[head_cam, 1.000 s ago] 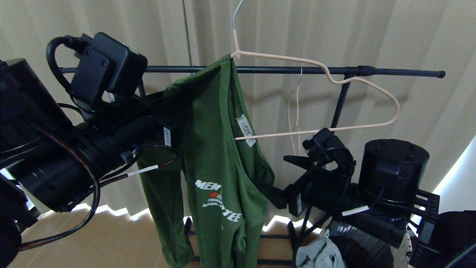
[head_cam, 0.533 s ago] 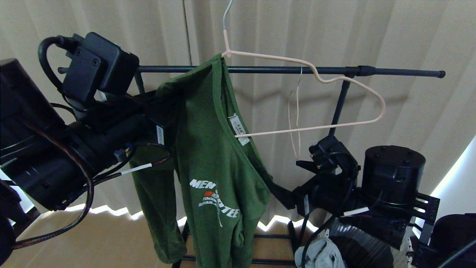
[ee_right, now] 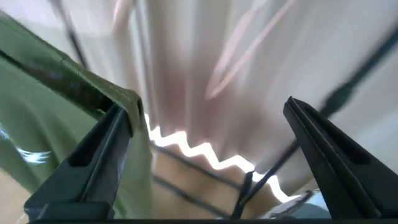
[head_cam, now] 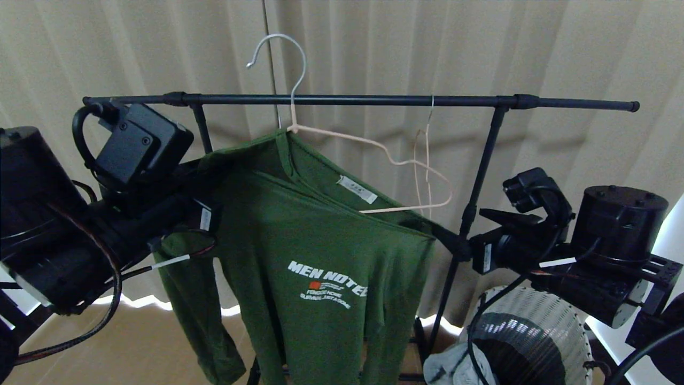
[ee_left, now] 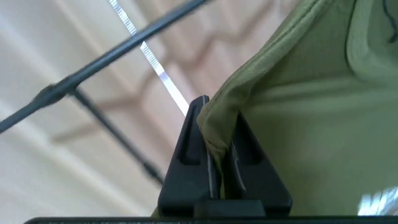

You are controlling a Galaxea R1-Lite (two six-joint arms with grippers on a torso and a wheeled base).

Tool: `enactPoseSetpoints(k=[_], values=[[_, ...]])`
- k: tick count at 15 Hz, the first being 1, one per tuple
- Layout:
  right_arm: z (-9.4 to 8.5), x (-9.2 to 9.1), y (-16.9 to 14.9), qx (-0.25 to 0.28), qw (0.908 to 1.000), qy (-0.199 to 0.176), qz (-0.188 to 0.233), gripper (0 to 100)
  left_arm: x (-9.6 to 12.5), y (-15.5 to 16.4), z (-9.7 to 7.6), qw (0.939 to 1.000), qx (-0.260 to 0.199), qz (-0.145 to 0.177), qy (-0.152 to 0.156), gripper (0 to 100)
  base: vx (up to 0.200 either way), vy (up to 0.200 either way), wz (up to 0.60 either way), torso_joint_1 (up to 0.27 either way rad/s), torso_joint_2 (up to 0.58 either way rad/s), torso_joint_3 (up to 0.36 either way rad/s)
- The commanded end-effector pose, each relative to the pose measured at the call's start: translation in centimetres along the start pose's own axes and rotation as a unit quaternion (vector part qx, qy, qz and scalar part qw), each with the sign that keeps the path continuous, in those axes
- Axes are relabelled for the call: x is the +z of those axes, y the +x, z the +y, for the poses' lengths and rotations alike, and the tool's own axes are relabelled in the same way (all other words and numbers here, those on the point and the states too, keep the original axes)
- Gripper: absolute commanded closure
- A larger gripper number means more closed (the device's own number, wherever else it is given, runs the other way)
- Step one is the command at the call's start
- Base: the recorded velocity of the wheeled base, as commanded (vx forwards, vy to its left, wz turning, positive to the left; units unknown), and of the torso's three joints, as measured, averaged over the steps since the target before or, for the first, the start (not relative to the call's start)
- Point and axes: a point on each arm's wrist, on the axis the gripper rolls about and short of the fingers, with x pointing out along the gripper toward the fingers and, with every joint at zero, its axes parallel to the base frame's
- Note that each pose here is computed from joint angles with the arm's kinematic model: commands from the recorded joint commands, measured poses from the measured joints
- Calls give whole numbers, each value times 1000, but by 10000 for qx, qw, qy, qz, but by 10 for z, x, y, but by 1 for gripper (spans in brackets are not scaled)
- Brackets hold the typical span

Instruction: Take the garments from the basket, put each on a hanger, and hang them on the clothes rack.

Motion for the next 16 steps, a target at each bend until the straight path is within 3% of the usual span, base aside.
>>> enactPoseSetpoints(k=[1,4,7,10,13,16], values=[[-5,10,-6,-81,9997,33,-209,0,-19,-4,6,9989,134,375,242,100,0,0,0,0,0,0],[-5,14,-6,-66,9996,38,-285,0,-38,-8,13,9950,272,762,586,100,0,0,0,0,0,0],[-4,14,-10,-5,9996,34,-294,0,-47,-10,17,9925,343,948,694,100,0,0,0,0,0,0],[15,15,-21,663,9972,-51,-346,0,-47,-9,15,9932,332,916,633,100,0,0,0,0,0,0],[28,19,-30,1377,9891,-237,-457,0,-44,-3,6,9959,353,815,174,100,0,0,0,0,0,0],[31,28,-28,1636,9820,-653,-681,0,-42,2,-9,9973,218,697,-122,100,0,0,0,0,0,0]])
